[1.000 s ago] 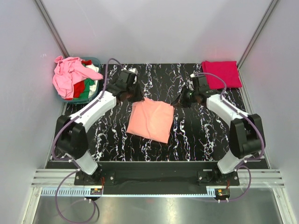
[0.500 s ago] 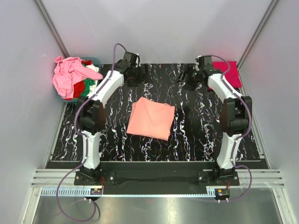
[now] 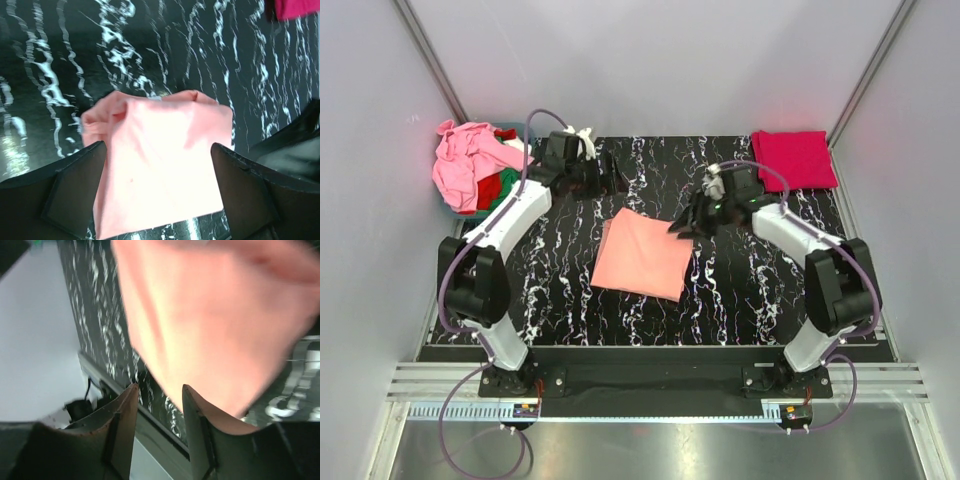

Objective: Fold and stack the t-shirts
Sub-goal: Fold the tshirt

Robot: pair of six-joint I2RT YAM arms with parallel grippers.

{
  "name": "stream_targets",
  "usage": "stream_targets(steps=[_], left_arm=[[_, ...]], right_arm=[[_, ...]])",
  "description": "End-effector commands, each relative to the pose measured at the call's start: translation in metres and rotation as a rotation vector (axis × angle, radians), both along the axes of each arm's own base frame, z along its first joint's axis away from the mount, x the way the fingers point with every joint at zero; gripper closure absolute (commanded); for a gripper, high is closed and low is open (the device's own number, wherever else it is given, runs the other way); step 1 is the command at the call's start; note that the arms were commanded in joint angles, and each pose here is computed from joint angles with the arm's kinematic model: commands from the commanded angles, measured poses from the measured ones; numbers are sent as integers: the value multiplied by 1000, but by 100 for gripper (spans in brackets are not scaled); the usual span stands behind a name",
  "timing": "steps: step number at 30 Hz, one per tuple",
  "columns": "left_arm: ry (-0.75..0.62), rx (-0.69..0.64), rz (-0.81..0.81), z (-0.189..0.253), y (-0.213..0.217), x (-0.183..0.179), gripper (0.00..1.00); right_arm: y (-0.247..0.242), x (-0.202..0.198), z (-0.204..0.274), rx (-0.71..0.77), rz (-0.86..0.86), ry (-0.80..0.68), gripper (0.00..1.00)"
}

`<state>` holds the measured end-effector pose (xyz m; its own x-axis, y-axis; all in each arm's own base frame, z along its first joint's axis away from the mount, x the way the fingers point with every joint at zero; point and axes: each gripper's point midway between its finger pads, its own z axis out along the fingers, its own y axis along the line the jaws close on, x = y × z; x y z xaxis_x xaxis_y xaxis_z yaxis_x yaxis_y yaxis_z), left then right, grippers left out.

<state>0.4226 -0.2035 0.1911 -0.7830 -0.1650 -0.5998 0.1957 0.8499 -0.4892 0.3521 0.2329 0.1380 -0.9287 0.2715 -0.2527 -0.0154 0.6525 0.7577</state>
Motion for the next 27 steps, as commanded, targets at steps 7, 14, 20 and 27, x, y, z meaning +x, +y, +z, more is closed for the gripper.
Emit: stream_targets(steps=[7,14,20,27], left_arm=[[-52,-131,-233,-15,-56,0,12],[65,-78,-201,-72,-56,13,13],[206,174,54,-113,8,60,12],[-164,96,291,45,93,92,1]], right_arm=[[57,-28,-24,45,146,12,55],[30,-59,-88,-84,78,176,55],[9,-68,-68,-180,54,135,47],[-77,-56,100,-504,-120,-351,0]])
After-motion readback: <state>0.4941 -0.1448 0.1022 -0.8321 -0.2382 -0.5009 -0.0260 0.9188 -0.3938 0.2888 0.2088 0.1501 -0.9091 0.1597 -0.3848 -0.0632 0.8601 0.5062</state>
